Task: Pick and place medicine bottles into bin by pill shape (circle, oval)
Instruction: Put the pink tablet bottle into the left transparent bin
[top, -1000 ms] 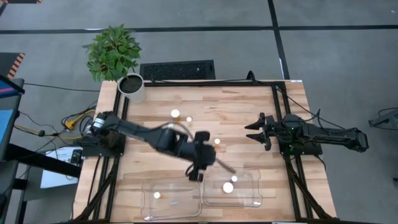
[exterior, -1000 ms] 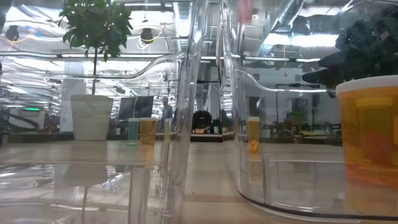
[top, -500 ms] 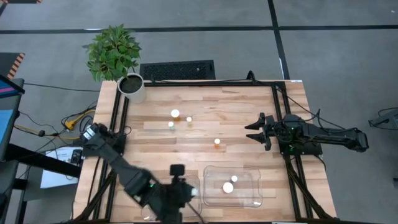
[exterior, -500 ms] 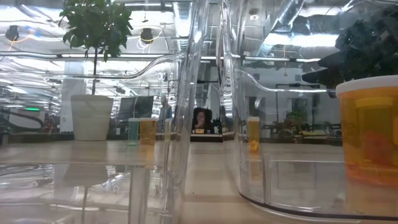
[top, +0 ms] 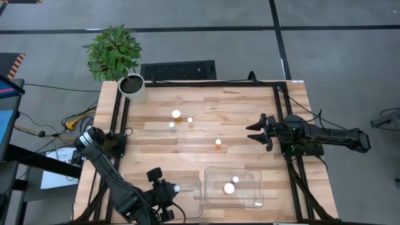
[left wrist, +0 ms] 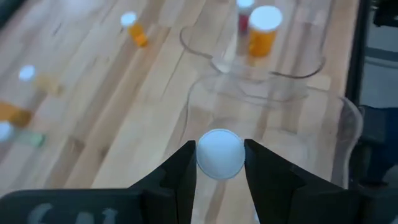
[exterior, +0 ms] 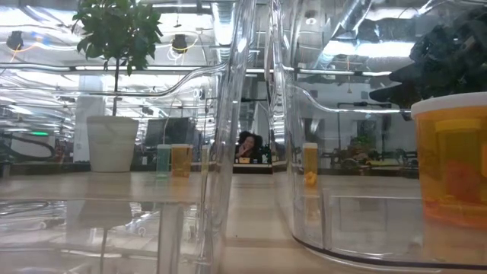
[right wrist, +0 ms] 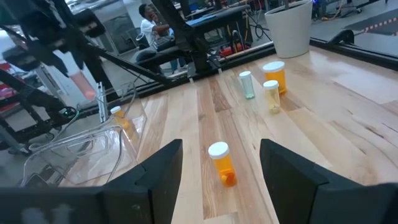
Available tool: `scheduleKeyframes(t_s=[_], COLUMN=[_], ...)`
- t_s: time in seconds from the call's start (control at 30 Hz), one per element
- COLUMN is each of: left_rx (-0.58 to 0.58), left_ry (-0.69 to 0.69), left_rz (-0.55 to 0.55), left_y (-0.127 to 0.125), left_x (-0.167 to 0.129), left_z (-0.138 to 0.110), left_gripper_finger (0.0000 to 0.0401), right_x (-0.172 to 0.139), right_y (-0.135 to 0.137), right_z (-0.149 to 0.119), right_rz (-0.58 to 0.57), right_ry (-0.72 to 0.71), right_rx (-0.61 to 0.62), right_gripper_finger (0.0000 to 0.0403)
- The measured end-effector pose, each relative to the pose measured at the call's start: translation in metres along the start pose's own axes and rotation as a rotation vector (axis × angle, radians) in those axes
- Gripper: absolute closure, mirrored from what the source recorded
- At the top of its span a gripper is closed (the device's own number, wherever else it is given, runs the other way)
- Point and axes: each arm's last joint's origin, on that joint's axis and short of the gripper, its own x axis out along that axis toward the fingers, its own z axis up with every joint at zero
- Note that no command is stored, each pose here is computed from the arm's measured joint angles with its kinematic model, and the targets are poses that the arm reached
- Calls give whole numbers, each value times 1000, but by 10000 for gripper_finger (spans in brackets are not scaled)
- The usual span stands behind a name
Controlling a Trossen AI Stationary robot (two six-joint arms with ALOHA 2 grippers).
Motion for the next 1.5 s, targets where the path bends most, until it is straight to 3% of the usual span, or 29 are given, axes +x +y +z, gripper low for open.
scheduleKeyframes(t_s=[0.77,1.07,1.5], left_rx=[-198,-211,-207], left_ry=[171,194,190], left_rz=[100,86,88], left_y=[11,13,12], left_x=[64,73,73], left_z=[-79,-89,-91], left_gripper_finger=[288,288,256], right_x=[0,0,0], right_y=[0,0,0], right_z=[0,0,0], right_rz=[0,0,0], right_ry=[0,0,0], right_rx=[0,0,0], right_gripper_finger=[178,178,178])
